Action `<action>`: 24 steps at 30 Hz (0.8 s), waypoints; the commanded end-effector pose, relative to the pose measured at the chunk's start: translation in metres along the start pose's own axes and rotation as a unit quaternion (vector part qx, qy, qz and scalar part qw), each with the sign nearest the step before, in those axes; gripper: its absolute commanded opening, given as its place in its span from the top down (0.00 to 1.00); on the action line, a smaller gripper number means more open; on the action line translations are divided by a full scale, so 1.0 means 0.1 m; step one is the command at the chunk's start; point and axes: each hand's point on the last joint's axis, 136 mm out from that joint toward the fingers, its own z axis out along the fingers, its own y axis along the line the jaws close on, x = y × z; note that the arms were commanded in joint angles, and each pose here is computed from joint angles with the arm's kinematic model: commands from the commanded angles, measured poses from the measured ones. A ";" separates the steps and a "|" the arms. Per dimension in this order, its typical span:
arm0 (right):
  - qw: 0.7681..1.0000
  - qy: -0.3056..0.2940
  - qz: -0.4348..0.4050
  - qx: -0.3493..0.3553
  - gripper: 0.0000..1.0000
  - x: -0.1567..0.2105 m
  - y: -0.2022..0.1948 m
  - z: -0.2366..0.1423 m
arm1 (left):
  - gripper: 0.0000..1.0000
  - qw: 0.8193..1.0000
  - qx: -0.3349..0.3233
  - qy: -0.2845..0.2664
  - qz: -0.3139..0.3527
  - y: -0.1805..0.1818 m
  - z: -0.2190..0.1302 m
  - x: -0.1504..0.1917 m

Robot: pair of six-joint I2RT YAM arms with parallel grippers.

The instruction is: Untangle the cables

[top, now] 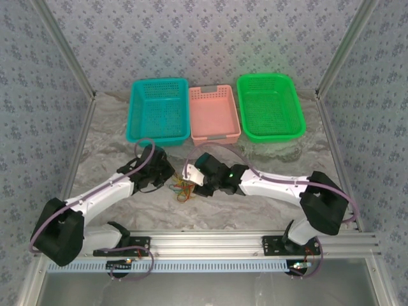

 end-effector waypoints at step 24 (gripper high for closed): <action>0.996 -0.007 -0.087 -0.030 0.93 -0.16 0.23 0.47 | 1.00 1.000 -0.008 0.008 0.013 -0.04 0.03 -0.02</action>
